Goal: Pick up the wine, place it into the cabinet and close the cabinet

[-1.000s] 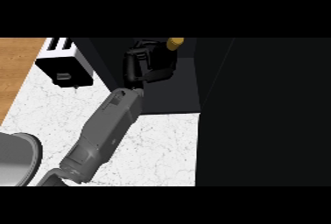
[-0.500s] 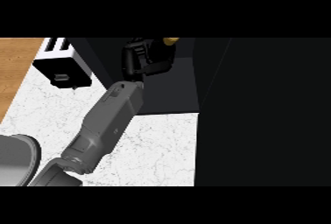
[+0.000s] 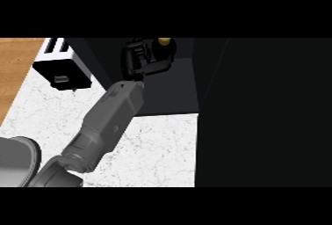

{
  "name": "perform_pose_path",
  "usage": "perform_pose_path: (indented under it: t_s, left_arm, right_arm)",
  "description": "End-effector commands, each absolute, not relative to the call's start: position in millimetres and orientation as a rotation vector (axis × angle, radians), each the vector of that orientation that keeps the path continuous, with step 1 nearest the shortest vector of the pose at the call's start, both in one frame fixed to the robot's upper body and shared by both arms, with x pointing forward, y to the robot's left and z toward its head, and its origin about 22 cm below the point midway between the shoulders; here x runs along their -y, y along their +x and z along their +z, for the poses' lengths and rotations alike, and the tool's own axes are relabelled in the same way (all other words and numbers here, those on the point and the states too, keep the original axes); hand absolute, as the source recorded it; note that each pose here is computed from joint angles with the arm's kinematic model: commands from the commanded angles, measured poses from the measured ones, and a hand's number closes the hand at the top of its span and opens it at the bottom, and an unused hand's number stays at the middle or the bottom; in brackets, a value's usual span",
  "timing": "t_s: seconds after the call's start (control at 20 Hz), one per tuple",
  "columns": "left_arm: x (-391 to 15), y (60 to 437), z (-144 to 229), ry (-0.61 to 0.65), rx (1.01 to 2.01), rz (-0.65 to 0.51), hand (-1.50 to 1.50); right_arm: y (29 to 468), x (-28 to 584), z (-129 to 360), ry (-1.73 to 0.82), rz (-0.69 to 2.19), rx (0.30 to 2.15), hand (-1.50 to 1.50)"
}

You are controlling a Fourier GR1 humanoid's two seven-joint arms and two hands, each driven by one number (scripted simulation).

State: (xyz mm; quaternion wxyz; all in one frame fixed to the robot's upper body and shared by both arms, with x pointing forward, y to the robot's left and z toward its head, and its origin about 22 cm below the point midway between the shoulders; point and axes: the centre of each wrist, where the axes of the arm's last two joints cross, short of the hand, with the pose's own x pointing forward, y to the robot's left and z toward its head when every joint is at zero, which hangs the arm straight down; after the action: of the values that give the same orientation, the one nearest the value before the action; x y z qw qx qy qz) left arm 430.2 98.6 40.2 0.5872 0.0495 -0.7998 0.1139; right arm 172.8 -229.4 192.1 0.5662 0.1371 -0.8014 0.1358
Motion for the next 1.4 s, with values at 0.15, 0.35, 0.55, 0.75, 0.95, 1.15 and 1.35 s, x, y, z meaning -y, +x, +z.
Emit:
perform_pose_path:
  t_s: [0.15,0.35,0.55,0.75,0.95,1.15,1.35]
  left_arm:
    - [-123,426,17,0.164,1.83,0.287,1.5]
    - [-113,424,15,0.211,1.813,0.244,-1.5]
    - [-117,428,20,0.273,1.8,0.232,-1.5]
    - [-122,426,15,0.276,1.779,0.206,-1.5]
    - [-121,418,0,0.318,1.776,0.17,-1.5]
    - [-146,421,0,0.363,1.78,0.16,-1.5]
    - [-129,424,9,0.35,1.805,0.225,-1.5]
  right_arm:
    - [159,231,202,0.33,0.349,1.914,-1.5]
    - [164,227,204,0.338,0.336,1.914,-1.5]
    - [147,224,203,0.336,0.306,1.929,-1.5]
    - [161,229,206,0.324,0.341,1.934,-1.5]
    - [163,228,198,0.332,0.315,1.927,-1.5]
    - [154,231,198,0.371,0.333,1.921,-1.5]
    - [156,226,201,0.352,0.348,1.917,-1.5]
